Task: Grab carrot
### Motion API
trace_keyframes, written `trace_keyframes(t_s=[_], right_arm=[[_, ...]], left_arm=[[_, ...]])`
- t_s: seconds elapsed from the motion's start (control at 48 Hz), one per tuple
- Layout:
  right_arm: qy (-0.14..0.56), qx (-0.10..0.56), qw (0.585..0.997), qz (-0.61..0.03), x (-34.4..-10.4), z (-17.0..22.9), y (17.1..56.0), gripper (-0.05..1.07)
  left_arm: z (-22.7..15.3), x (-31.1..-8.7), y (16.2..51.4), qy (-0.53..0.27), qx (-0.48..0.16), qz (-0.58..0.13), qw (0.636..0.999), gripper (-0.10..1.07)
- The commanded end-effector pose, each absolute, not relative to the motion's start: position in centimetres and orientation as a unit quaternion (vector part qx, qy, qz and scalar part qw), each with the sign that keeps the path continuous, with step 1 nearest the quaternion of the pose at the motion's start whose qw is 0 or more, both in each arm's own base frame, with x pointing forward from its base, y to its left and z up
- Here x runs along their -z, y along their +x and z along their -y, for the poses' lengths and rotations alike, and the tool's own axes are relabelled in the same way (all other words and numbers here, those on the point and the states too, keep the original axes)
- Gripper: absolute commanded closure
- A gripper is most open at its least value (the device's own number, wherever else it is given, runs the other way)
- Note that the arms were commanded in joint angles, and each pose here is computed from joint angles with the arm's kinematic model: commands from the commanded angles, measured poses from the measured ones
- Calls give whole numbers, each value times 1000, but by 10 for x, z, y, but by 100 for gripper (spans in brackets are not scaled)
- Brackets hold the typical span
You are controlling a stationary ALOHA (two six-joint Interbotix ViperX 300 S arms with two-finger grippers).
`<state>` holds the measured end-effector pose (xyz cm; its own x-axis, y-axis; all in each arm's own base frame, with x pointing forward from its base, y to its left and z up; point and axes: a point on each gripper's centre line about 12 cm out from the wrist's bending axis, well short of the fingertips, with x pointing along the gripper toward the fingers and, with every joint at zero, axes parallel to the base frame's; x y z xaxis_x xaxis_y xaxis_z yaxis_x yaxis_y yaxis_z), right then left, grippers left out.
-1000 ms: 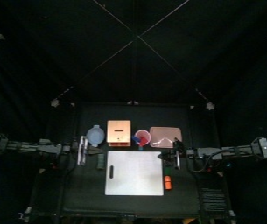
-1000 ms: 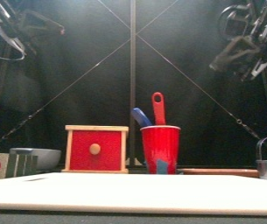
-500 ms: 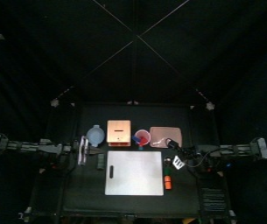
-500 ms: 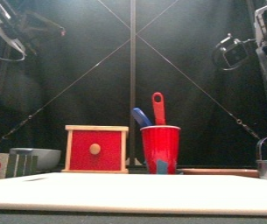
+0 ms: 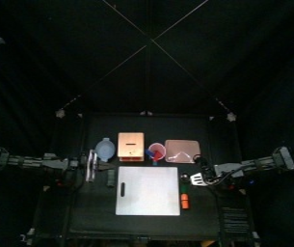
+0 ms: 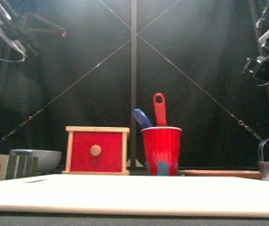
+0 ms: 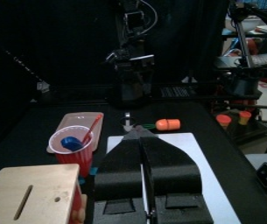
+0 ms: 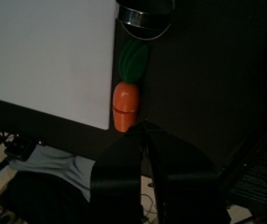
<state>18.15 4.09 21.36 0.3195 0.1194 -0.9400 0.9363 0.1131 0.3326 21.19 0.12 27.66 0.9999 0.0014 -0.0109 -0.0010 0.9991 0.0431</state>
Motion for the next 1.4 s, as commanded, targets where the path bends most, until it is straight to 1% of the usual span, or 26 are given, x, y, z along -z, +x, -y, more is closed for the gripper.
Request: trace_keyframes(t_s=[0.0,0.083,0.271,0.312,0.354,0.5,0.792,0.979,1.042,1.292,1.375], right_arm=[[574,346,585,-456,-215,-49,188,59],[584,346,581,-449,-208,-57,193,45],[603,341,569,-443,-193,-70,204,8],[604,347,561,-448,-188,-71,205,2],[602,355,554,-453,-184,-72,207,0],[589,378,540,-467,-165,-76,215,0],[568,396,534,-485,-128,-92,240,1],[562,409,521,-496,-118,-99,247,4],[559,411,519,-500,-115,-102,247,7],[553,421,511,-505,-108,-102,244,28],[553,421,511,-505,-109,-103,246,33]], left_arm=[[-3,-284,214,25,-4,5,1000,89],[-4,-281,214,27,-7,1,1000,89],[-9,-279,213,31,-18,-2,999,89],[-10,-279,213,32,-19,-2,999,89],[-10,-278,213,33,-19,-4,999,89],[-10,-275,212,34,-20,-9,999,89],[-11,-272,212,31,-22,-12,999,89],[-11,-274,212,30,-22,-9,999,89],[-11,-274,212,30,-22,-9,999,89],[-10,-276,213,29,-19,-5,999,89],[-10,-276,213,28,-20,-5,999,89]])
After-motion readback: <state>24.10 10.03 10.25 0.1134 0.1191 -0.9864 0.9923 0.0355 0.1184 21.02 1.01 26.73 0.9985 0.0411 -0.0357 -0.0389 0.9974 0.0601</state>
